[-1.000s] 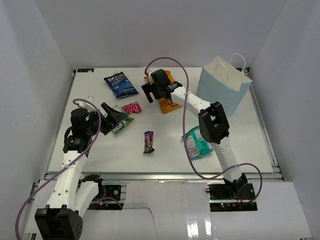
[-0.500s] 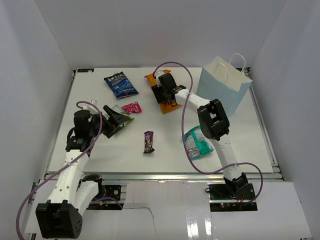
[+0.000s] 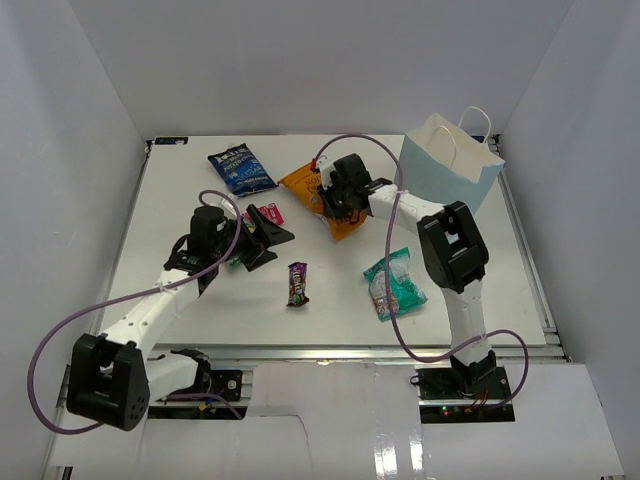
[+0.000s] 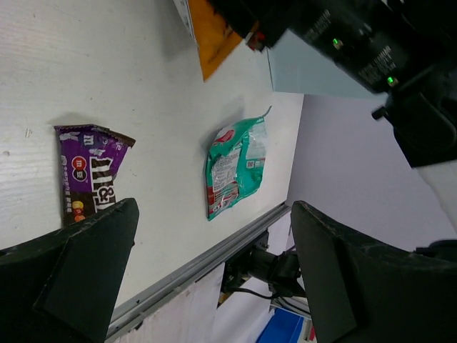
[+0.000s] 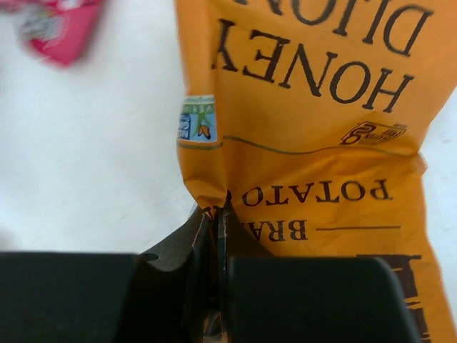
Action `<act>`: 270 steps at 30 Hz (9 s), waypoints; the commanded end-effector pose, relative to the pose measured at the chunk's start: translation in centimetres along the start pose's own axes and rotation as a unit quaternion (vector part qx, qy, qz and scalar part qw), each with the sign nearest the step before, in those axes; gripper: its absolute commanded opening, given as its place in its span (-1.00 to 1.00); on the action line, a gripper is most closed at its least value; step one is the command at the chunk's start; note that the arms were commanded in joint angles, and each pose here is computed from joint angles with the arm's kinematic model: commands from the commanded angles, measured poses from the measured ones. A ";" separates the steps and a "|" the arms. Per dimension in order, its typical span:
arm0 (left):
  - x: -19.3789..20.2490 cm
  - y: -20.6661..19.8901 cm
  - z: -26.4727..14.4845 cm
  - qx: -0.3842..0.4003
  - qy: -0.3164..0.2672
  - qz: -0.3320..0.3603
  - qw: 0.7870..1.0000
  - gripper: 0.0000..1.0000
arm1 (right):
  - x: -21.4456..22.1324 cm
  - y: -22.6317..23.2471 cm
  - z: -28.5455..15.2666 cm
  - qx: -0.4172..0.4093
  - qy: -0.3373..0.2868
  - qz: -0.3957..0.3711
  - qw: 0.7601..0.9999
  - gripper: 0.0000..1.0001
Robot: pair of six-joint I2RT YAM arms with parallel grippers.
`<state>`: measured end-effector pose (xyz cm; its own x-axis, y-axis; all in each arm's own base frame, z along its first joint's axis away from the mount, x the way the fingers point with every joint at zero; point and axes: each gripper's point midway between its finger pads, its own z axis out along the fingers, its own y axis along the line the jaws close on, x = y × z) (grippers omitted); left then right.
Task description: Place the snacks into the paper bag
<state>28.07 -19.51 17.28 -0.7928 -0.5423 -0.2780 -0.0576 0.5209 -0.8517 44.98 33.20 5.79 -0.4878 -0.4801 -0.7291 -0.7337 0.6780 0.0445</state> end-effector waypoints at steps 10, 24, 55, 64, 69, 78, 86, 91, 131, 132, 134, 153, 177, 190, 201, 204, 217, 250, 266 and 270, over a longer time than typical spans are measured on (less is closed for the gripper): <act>-2.5 -0.8 3.8 -0.007 -0.033 -0.025 0.999 0.96 | -0.5 11.8 -12.9 -0.284 -0.069 -0.035 0.956 -0.84; -2.9 2.6 7.2 -0.066 -0.034 -0.125 0.989 0.84 | 1.6 15.6 -16.1 -0.359 -0.059 -0.050 0.930 -0.85; 0.4 -7.0 -0.6 0.188 -0.010 0.470 0.863 -0.70 | -5.3 12.4 -21.6 -0.354 -0.154 -0.187 0.903 0.94; 4.2 -7.5 -4.0 0.267 0.014 0.539 0.799 -0.54 | -9.4 10.4 -24.2 -0.287 -0.221 -0.345 0.866 0.87; 4.5 -8.0 -4.7 0.281 0.012 0.551 0.786 -0.53 | -5.3 14.7 -25.5 -0.392 -0.202 -0.364 0.821 0.88; 4.7 -9.2 -5.0 0.306 0.023 0.553 0.775 -0.53 | -4.5 17.9 -23.1 -0.395 -0.156 -0.376 0.823 0.91; 4.8 -10.0 -5.6 0.321 0.014 0.555 0.768 -0.53 | -2.9 18.2 -21.4 -0.395 -0.114 -0.370 0.833 0.79; 4.7 -10.2 -5.4 0.322 0.012 0.550 0.771 -0.53 | -1.8 19.2 -21.6 -0.418 -0.099 -0.356 0.830 0.35; -3.6 -7.5 -7.5 0.093 -0.214 0.350 0.907 0.96 | -25.4 -7.9 -51.4 0.052 -0.456 -0.175 0.871 -0.85; -3.6 -7.4 -7.5 0.091 -0.214 0.349 0.908 0.96 | -25.0 -9.8 -52.4 0.088 -0.458 -0.164 0.869 -0.85; -3.7 -7.1 -7.3 0.086 -0.213 0.347 0.909 0.96 | -24.2 -12.3 -53.9 0.135 -0.457 -0.157 0.865 -0.85; -3.6 -6.1 -5.8 0.079 -0.194 0.348 0.914 0.96 | -13.0 -17.4 -52.4 0.226 -0.314 -0.159 0.908 -0.85; -3.0 -5.7 -5.1 0.088 -0.179 0.353 0.914 0.96 | -4.6 -18.0 -45.5 0.159 -0.188 -0.144 0.958 -0.85; -2.8 -5.8 -5.3 0.087 -0.175 0.350 0.916 0.96 | -4.7 -18.6 -39.1 0.114 -0.154 -0.120 0.974 -0.61; -2.9 -5.9 -5.5 0.086 -0.178 0.343 0.918 0.96 | -7.7 -17.2 -40.3 0.105 -0.184 -0.120 0.970 0.34; -3.0 -6.0 -5.3 0.086 -0.177 0.343 0.919 0.96 | -9.3 -17.0 -41.6 0.112 -0.202 -0.121 0.966 0.48; -3.0 -6.1 -5.6 0.085 -0.178 0.342 0.919 0.96 | -10.7 -12.6 -41.8 0.010 -0.252 -0.125 0.960 0.42; -2.2 4.2 -5.6 -0.136 -0.188 -0.016 0.972 0.91 | 16.5 -1.0 -18.9 0.124 0.165 0.085 0.975 0.85; 0.0 2.4 -5.0 -0.043 -0.148 0.039 0.987 0.87 | 16.3 3.4 -18.5 -0.061 0.120 0.059 0.989 -0.65; 0.0 2.1 -5.1 -0.037 -0.147 0.048 0.987 0.87 | 14.3 4.9 -19.9 -0.142 0.071 0.024 0.987 -0.85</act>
<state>24.86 -14.70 16.88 -0.5882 -0.6679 -0.4560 -0.1028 0.6211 -0.7770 25.64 16.68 6.09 -0.6854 -0.5285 -0.5009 -0.6913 0.6884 0.2197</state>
